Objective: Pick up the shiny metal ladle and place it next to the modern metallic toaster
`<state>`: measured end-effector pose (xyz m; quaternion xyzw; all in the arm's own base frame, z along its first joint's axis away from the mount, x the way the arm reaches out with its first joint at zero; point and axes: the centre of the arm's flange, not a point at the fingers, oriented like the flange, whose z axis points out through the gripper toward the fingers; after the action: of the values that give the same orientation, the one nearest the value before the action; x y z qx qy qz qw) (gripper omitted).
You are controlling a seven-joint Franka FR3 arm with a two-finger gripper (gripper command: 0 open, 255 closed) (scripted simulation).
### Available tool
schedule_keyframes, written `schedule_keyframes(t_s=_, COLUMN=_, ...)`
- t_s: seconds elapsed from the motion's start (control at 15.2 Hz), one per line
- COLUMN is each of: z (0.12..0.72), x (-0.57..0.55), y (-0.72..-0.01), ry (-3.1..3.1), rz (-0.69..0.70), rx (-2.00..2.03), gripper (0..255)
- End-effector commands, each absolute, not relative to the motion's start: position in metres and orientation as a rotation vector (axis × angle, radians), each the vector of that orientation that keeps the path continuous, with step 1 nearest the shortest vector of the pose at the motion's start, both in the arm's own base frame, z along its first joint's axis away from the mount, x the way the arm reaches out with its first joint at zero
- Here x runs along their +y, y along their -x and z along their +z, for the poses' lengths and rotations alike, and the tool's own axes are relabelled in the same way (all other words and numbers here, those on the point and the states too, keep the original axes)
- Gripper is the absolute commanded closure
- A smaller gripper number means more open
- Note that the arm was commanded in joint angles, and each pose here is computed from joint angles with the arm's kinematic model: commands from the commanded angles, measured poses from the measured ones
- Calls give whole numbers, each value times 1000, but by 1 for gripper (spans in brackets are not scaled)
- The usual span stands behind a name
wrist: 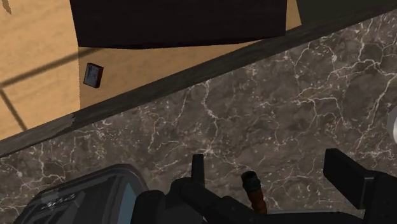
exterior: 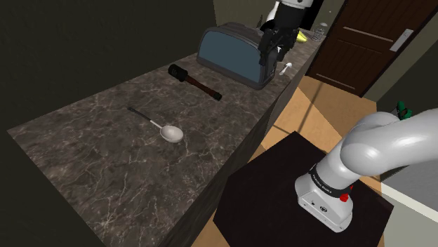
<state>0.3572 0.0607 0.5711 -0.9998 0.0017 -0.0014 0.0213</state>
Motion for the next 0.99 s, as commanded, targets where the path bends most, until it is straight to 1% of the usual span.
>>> schedule_keyframes(t_s=0.0, z=561, x=79, y=-367, ry=3094, rz=-1, rx=-23, gripper=0)
schedule_keyframes(t_s=0.92, z=478, x=220, y=-450, ry=3061, rz=28, rx=-218, gripper=0)
